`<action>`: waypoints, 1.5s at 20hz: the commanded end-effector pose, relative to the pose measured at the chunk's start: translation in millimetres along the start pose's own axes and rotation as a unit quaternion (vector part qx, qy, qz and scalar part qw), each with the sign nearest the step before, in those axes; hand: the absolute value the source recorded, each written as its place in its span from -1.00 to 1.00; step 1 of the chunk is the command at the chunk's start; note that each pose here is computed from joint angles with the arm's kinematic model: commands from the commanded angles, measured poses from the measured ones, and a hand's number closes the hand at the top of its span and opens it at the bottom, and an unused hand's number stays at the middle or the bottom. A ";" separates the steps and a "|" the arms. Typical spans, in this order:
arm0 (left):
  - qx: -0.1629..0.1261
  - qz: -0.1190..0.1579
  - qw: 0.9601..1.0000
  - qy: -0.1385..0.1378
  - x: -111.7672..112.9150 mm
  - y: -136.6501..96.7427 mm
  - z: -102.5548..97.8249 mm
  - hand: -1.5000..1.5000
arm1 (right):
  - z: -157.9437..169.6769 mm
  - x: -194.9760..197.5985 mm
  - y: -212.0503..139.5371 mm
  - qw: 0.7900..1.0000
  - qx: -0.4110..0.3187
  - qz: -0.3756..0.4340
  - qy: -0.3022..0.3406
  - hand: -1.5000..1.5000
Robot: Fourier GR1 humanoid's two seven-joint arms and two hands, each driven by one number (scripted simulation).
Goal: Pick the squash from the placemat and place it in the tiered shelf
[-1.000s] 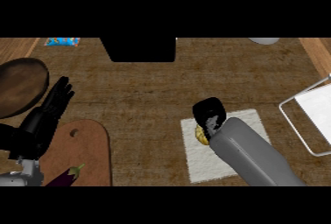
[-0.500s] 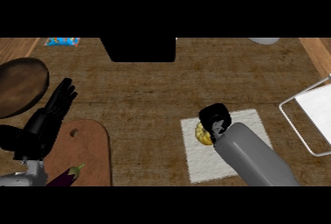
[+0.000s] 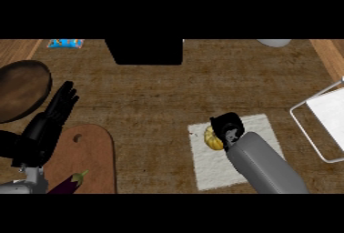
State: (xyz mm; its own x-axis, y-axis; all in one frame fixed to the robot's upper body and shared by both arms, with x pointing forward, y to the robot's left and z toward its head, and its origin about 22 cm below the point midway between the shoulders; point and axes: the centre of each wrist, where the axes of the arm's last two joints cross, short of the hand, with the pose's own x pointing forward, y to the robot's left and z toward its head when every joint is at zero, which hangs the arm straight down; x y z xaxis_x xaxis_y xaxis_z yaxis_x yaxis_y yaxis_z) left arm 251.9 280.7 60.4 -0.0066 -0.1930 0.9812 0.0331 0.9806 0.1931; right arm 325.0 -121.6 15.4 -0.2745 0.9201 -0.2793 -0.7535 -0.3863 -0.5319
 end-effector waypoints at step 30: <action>0.085 -0.010 0.996 0.035 -16.4 39.6 24.9 0.00 | 59.4 -78.0 125.9 0.852 -0.407 -0.297 -0.142 1.00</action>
State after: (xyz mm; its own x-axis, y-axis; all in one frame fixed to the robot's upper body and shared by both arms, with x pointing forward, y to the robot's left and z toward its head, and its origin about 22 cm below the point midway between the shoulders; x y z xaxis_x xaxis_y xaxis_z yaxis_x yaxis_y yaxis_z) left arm 234.3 311.8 51.5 0.0561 -0.1973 0.9787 -0.0995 0.9743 0.2021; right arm 244.4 -222.0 3.8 -0.2257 0.9520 0.2066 -0.2960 0.1350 -0.9456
